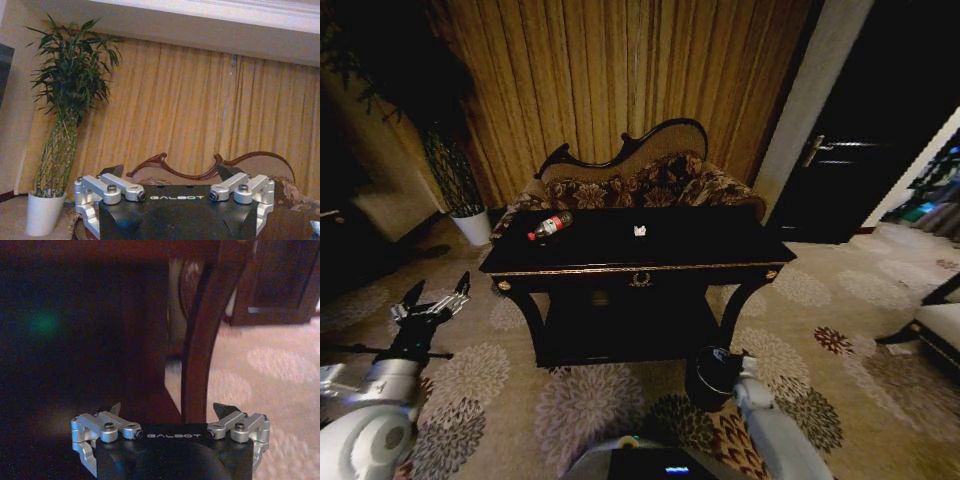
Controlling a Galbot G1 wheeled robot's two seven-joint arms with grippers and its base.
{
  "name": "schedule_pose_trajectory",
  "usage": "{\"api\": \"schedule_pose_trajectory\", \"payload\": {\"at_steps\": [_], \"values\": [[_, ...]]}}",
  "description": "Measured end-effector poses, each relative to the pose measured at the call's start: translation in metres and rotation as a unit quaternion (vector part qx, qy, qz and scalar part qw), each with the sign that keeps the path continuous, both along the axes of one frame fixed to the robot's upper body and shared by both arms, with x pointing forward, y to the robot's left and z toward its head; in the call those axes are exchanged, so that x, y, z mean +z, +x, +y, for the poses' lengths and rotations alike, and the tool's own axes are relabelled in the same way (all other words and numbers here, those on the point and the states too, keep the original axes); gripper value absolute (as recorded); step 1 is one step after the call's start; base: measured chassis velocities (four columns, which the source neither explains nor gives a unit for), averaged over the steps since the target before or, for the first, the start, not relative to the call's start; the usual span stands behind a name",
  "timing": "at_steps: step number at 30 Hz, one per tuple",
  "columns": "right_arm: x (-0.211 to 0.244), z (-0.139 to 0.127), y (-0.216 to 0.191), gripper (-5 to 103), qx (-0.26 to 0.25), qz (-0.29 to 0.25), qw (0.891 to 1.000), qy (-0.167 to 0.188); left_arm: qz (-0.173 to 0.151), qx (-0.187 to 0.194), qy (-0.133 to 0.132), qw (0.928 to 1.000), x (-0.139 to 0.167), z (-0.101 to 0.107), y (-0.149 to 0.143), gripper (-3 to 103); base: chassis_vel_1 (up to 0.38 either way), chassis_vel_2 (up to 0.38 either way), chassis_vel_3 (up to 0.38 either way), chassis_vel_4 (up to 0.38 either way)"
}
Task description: Move to the front of the table and place the trash on the table into the trash bin.
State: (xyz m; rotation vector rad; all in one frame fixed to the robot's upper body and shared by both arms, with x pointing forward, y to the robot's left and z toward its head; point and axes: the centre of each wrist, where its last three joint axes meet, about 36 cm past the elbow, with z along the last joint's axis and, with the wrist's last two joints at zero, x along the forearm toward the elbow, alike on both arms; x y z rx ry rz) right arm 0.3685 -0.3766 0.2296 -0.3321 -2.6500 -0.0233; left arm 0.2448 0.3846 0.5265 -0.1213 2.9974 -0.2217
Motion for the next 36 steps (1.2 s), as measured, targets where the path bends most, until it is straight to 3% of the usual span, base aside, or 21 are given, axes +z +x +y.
{"api": "schedule_pose_trajectory", "payload": {"at_steps": [4,6,11,17,24,36], "values": [[0.034,0.002,-0.002,100,0.016,-0.046,0.999,0.003,0.0,-0.002,-0.001,1.0,-0.001,-0.001,0.0,100,0.0,0.0,0.0,0.0],[0.074,0.012,-0.003,100,0.042,-0.093,0.995,0.012,0.0,-0.003,0.0,1.0,0.0,-0.002,0.0,100,0.0,0.0,0.0,0.0],[0.123,0.029,-0.005,100,0.075,-0.136,0.988,0.026,-0.002,-0.003,0.0,1.0,0.001,-0.002,0.001,100,0.0,0.0,0.0,0.0],[0.205,0.069,-0.013,100,0.138,-0.201,0.969,0.044,-0.002,-0.008,0.003,1.0,0.001,-0.002,0.0,100,0.0,0.0,0.0,0.0],[0.237,0.078,-0.017,100,0.173,-0.226,0.957,0.049,-0.005,-0.011,0.003,0.9999,0.003,-0.004,0.0,100,0.0,0.0,0.0,0.0],[0.245,0.076,-0.02,100,0.183,-0.228,0.955,0.04,-0.006,-0.014,0.008,0.9999,0.005,-0.009,-0.001,100,-0.006,0.004,0.003,-0.004]]}}
